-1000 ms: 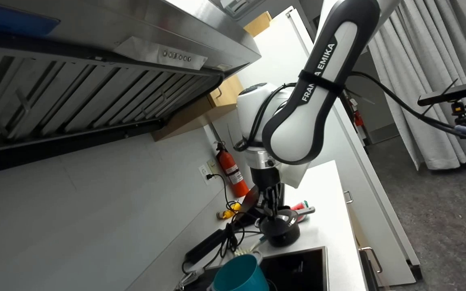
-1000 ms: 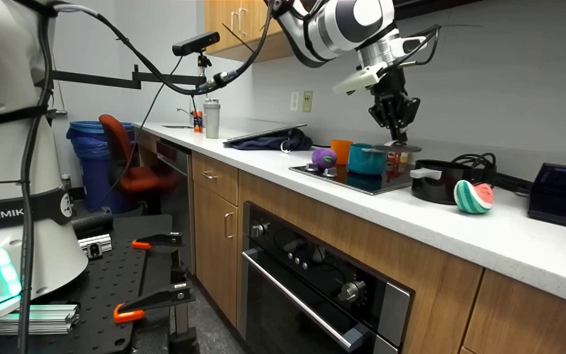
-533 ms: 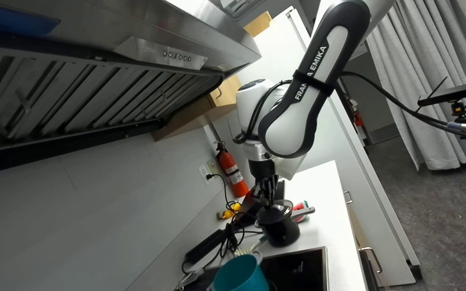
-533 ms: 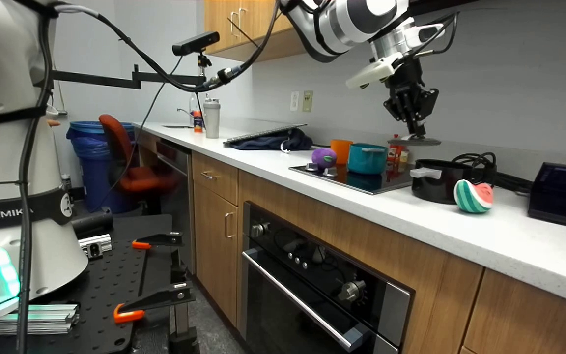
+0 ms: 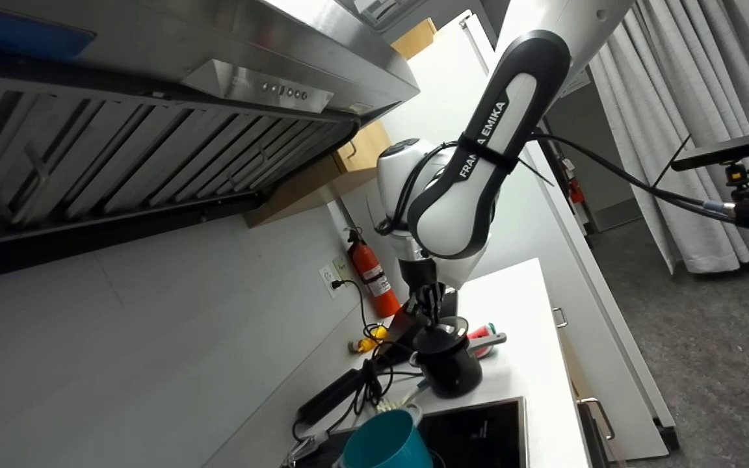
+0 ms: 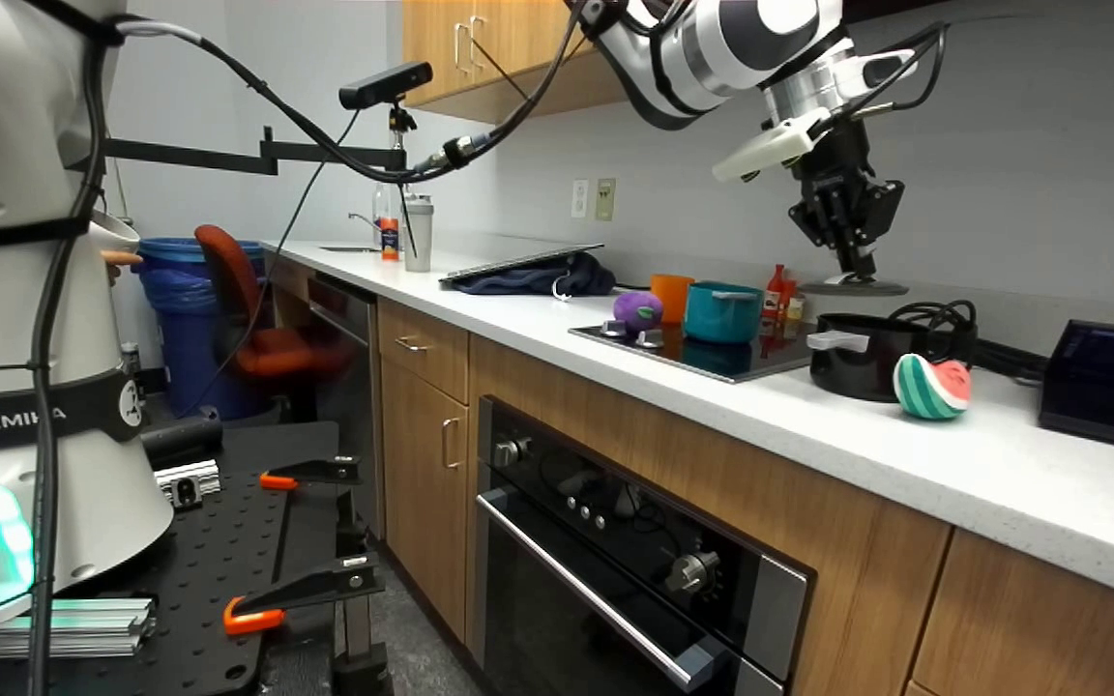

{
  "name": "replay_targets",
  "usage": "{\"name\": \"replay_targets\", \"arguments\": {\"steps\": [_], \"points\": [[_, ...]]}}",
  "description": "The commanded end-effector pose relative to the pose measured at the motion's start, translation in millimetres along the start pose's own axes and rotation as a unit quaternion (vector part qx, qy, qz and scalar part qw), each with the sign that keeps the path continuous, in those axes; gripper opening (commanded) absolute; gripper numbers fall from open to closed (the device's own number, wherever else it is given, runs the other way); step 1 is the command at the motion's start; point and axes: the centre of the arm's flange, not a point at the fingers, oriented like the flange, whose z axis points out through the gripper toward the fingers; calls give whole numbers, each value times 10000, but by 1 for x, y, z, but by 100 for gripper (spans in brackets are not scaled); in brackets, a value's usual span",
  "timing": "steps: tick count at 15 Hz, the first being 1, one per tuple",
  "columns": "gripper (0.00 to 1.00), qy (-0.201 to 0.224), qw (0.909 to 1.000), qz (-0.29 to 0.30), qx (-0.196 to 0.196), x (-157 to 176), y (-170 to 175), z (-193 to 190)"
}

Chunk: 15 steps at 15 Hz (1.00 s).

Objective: Put the watermelon plush toy on the counter and close the pot

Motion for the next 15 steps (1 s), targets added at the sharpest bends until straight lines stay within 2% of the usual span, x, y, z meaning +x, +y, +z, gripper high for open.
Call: {"name": "replay_targets", "arguments": {"steps": [1,15], "points": [[4,-119,9998,140,-82,24,-6,7],[4,-423,9984,307,-201,34,-9,10]]}}
